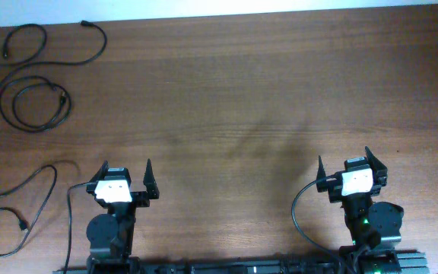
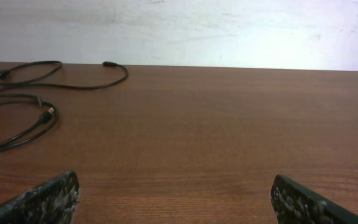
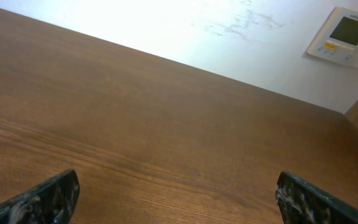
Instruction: Untangle cables
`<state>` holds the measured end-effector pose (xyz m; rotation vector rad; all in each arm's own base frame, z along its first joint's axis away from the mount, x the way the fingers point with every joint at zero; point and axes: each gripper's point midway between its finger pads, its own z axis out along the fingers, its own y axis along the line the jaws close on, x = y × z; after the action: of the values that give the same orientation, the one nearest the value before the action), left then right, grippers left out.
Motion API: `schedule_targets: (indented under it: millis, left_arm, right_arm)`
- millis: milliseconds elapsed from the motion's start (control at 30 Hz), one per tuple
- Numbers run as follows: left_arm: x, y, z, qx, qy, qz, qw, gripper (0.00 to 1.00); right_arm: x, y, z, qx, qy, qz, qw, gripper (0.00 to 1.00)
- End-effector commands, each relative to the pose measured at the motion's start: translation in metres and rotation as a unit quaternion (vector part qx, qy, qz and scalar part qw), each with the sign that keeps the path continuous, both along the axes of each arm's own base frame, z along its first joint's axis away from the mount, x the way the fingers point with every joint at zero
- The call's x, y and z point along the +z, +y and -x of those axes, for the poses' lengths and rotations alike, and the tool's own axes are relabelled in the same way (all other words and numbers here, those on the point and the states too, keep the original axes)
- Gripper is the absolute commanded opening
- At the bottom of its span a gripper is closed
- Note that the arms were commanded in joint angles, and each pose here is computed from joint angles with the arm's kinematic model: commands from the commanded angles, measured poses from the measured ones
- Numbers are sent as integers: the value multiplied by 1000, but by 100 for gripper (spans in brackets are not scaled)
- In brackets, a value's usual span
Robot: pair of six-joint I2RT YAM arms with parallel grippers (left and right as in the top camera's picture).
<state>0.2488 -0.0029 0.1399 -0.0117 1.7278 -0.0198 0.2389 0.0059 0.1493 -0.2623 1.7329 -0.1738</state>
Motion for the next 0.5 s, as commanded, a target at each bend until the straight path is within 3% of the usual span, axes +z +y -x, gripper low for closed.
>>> schedule_targets:
  millis: [0,467]
  left_arm:
    - [-4,3,0,5,6,-9,1000,99]
    - [16,2,3,2,-38,-5,999,99]
  right_arm:
    - [-3,0,1,-1,5,4,1000,98]
    - [-3,0,1,-1,5,4,1000,98]
